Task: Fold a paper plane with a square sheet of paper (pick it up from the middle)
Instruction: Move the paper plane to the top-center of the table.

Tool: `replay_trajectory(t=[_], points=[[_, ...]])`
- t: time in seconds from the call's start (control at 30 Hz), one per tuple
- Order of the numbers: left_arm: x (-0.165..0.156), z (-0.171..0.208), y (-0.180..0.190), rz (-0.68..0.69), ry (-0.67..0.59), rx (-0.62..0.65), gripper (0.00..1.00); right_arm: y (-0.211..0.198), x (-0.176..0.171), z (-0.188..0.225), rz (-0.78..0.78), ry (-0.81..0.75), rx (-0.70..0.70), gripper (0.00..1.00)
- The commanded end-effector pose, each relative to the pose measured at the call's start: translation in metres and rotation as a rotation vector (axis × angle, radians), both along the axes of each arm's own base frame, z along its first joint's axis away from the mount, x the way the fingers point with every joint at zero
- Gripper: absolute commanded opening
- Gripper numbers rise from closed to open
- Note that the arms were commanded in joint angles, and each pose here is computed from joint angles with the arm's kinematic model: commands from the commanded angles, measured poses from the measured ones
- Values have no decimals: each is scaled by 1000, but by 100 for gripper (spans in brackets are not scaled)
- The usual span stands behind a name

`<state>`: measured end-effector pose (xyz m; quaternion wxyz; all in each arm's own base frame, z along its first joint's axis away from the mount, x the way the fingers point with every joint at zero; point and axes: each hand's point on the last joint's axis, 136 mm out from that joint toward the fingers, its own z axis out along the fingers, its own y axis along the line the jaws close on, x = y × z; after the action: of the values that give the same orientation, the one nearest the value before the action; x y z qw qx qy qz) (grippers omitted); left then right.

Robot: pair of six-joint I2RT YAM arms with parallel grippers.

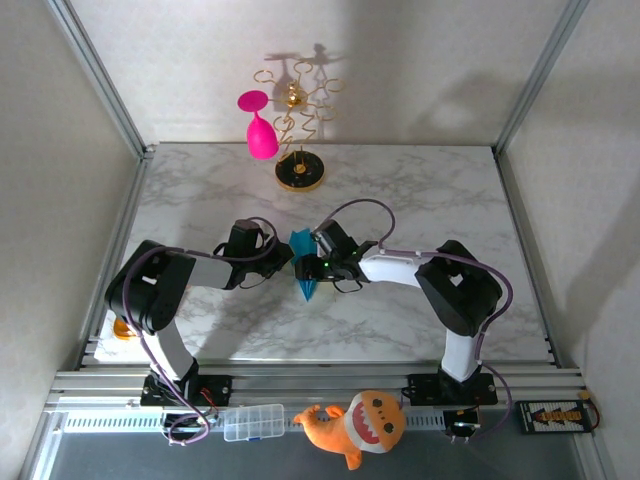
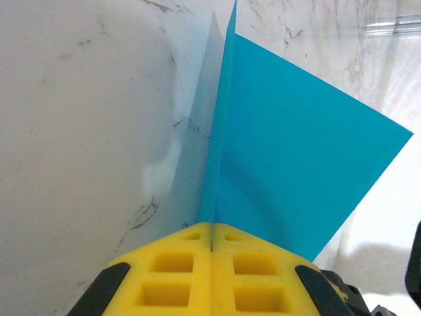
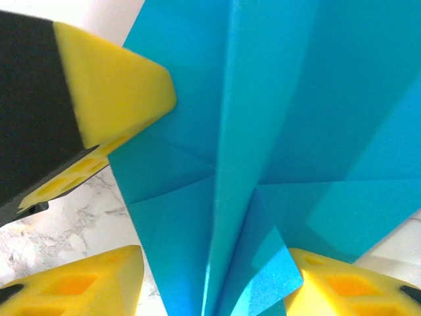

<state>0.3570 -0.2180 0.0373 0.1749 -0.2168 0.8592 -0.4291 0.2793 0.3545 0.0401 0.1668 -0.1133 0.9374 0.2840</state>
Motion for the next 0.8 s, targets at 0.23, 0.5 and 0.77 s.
replay_trajectory(t=[0.23,0.5,0.77], points=[[7,23,-4,-11,-54,-39,1,9,7,3,-3,-38,-43,58],[7,23,-5,-13,-54,-38,1,7,8,-3,7,-38,-85,53],[6,18,-2,-9,-45,-14,1,-2,14,-1,-48,-56,-115,44]])
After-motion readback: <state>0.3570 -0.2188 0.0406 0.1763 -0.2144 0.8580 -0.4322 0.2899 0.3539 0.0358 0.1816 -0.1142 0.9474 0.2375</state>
